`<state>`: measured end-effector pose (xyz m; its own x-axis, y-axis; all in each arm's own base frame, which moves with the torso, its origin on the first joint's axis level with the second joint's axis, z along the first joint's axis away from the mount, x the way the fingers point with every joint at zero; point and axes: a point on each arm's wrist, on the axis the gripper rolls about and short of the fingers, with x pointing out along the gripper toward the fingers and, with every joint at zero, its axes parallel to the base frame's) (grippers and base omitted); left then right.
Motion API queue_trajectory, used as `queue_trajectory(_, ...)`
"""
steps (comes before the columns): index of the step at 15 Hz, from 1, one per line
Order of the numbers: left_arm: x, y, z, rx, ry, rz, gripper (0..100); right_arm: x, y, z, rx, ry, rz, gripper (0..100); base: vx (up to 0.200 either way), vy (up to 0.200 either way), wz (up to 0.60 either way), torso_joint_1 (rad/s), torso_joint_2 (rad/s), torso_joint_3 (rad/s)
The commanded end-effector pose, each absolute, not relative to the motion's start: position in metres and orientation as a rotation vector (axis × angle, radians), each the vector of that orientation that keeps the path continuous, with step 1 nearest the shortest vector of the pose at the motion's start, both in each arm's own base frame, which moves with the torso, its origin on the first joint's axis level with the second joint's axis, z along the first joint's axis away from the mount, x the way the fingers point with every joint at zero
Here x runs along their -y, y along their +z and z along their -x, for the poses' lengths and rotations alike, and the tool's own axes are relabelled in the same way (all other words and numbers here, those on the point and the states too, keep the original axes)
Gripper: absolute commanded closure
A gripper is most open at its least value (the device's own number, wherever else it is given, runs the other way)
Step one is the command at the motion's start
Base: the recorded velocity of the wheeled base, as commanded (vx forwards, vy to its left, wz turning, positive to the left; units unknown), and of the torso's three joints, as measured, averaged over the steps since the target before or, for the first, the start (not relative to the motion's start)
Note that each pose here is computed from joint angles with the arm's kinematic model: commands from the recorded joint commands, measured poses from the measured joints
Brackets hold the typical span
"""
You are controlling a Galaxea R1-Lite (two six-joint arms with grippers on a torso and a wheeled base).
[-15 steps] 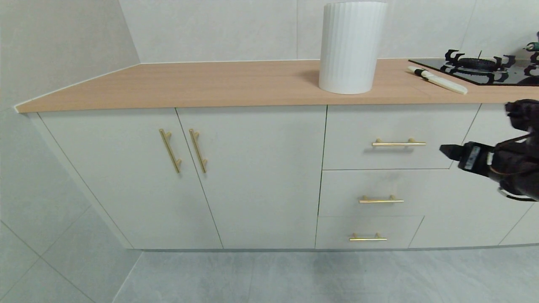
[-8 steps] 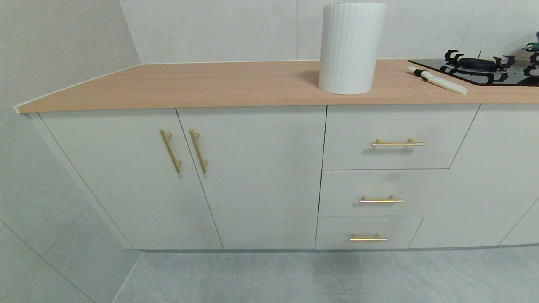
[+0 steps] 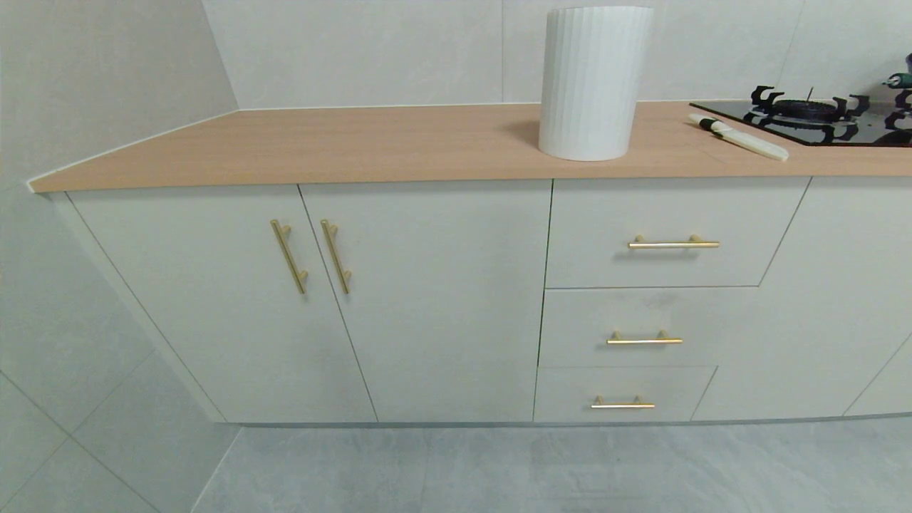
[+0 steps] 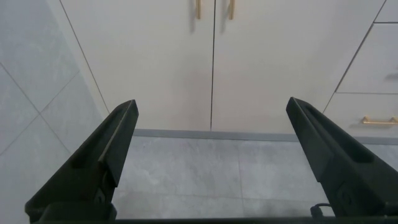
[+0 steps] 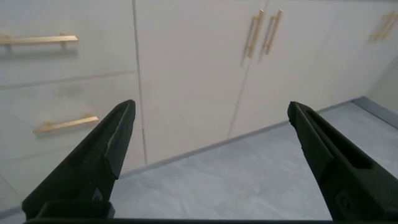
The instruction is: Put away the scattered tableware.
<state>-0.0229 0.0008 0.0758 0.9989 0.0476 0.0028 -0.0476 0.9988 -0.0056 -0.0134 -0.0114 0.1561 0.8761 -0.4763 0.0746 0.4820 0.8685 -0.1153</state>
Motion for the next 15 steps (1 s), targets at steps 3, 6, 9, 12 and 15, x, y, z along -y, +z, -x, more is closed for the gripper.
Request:
queue_trajectory(3,-0.001,0.076,0.023,0.003,0.048,0.006,0,0.010,0.101,0.032,0.099,-0.462,0.127,0,0.000,0.000,0.00,0.000,0.00,0.000)
queue_trajectory(6,-0.001,0.076,0.023,0.003,0.048,0.006,0,0.005,0.081,0.024,0.044,-0.255,0.077,0,0.000,0.000,0.00,0.000,0.00,0.000)
queue_trajectory(9,-0.001,0.076,0.023,0.003,0.048,0.006,0,0.004,0.081,0.023,0.051,-0.188,0.038,0,0.000,0.000,0.00,0.000,0.00,0.000)
queue_trajectory(12,-0.001,0.076,0.023,0.003,0.048,-0.008,0,0.004,0.081,0.023,0.050,-0.164,0.005,0,0.000,0.000,0.00,0.000,0.00,0.000)
queue_trajectory(15,-0.001,0.076,0.023,0.003,0.048,0.009,0,0.000,0.075,0.023,-0.014,-0.012,-0.031,0,0.000,0.000,0.00,0.000,0.00,0.000)
